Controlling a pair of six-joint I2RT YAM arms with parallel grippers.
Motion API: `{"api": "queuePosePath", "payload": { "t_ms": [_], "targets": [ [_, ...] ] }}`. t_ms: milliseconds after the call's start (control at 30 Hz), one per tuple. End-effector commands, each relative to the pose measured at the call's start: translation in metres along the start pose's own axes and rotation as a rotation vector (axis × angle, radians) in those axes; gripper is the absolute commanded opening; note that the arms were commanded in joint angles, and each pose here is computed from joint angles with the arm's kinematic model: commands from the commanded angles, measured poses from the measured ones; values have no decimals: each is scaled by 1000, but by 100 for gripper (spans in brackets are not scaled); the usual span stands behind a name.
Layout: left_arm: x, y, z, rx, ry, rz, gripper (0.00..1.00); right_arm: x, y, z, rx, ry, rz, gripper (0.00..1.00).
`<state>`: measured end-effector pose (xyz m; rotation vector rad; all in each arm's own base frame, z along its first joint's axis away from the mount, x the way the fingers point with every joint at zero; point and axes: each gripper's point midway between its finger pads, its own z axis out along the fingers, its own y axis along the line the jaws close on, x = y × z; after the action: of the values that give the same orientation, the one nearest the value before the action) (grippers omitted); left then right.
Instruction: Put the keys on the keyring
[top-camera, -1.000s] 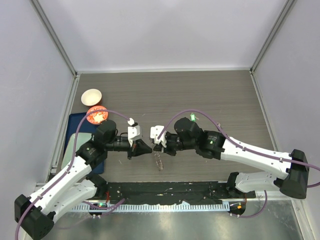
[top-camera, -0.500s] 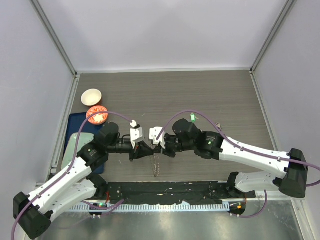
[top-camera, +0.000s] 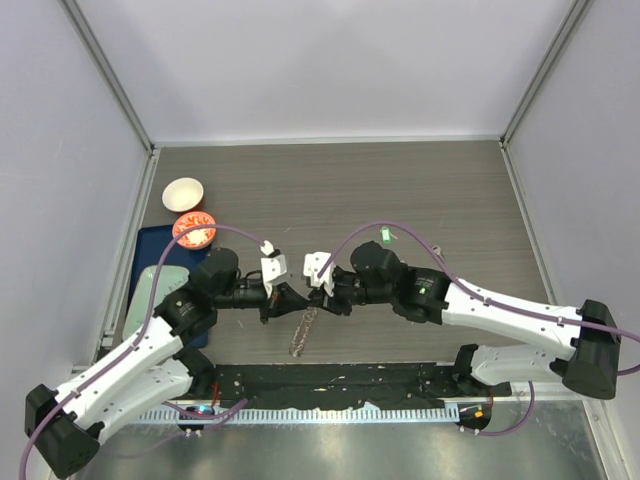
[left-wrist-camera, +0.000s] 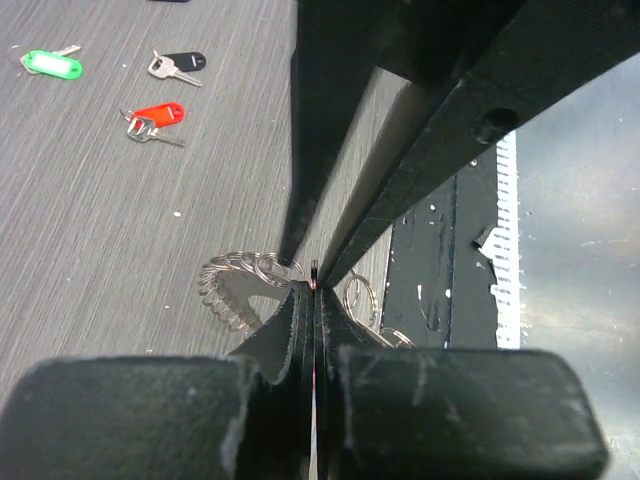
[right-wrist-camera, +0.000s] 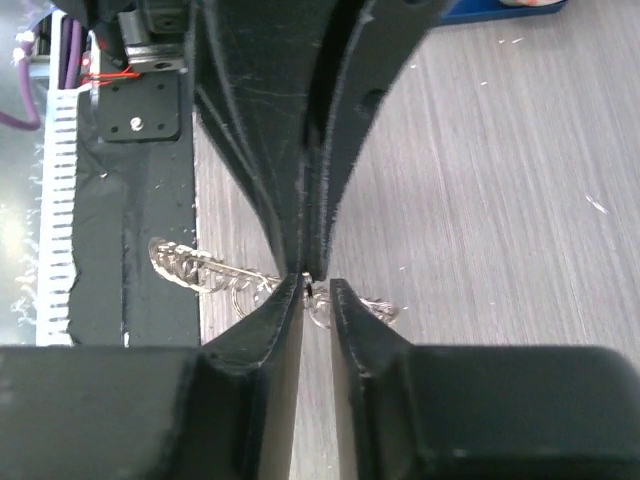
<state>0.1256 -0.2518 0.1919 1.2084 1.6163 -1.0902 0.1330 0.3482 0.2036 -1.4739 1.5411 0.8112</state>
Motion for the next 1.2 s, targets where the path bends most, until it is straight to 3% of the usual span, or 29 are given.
{"api": "queuePosePath", "payload": {
  "t_ms": [0,100,267,400,567,867,1167],
  "targets": [
    [-31,13,-3,-121,-142,8,0,-51,-21,-20,136,-215,-8,37],
    [-44,18,-6,-169,-281,-22,0,-55,-29,-26,202,-276,29,50],
    [-65,15,-21,-189,-547,16,0,-49,-43,-40,307,-385,110,54],
    [-65,14,-26,-200,-598,43,0,-23,-51,-43,303,-431,168,61],
    [-63,8,-28,-184,-626,110,0,-20,-58,-49,229,-559,275,60],
    [-63,-1,-30,-148,-635,145,0,-19,-52,-42,167,-565,266,55],
    [-59,-1,-24,-125,-603,162,0,-22,-68,-54,280,-564,247,54]
  ]
}}
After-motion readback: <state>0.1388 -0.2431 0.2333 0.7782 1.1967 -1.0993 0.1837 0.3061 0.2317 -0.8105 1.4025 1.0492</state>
